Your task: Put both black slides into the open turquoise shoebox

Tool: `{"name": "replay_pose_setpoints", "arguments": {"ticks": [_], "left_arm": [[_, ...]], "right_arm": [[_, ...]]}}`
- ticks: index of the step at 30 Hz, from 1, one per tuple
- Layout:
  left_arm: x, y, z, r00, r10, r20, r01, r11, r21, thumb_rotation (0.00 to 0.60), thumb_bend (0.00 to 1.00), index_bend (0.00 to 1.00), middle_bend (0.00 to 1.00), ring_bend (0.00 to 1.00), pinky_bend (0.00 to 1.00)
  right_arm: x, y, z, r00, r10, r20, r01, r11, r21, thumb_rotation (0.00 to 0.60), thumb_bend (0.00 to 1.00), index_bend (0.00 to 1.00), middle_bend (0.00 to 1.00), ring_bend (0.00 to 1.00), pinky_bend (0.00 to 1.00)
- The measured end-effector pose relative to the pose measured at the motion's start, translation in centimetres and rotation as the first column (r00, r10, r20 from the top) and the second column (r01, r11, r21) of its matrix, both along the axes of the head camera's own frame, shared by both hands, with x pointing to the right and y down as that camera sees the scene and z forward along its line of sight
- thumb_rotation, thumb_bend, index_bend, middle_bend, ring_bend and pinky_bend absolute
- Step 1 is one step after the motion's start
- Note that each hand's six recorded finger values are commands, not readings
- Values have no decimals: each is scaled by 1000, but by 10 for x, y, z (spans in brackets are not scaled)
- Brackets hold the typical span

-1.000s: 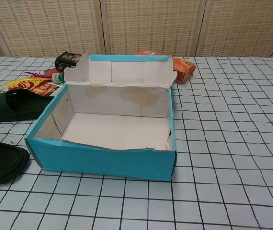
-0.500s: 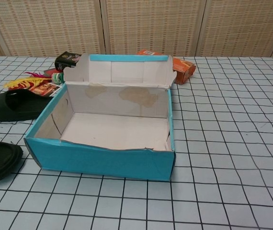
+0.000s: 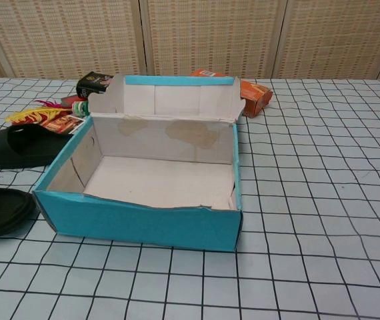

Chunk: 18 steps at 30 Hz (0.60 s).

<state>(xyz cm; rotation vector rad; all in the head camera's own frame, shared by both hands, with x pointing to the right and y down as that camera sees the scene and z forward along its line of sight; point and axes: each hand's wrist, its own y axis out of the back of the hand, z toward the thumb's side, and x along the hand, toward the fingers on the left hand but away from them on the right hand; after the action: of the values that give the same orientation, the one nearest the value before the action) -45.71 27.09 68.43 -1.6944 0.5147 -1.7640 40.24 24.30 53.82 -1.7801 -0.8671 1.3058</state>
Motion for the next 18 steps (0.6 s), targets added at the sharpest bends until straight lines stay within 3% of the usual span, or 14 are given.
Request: {"name": "replay_pose_setpoints", "arguments": {"ticks": [7, 12, 18], "left_arm": [[-1, -9, -13, 1000, -9, -8, 10, 992, 122, 600, 654, 777, 888, 850, 730], [-1, -10, -16, 1000, -13, -11, 14, 990, 142, 600, 670, 804, 909, 867, 748], [-1, -33, -43, 999, -15, -36, 25, 955, 294, 600, 669, 807, 909, 867, 748]], "right_arm": [[-1, 0, 1, 1000, -2, -1, 2, 1000, -2, 600, 172, 0, 0, 0, 0], [-1, 0, 1, 1000, -2, -1, 2, 1000, -3, 600, 172, 0, 0, 0, 0], [-3, 1, 1, 1000, -6, 0, 6, 1000, -4, 600, 173, 0, 0, 0, 0]]}}
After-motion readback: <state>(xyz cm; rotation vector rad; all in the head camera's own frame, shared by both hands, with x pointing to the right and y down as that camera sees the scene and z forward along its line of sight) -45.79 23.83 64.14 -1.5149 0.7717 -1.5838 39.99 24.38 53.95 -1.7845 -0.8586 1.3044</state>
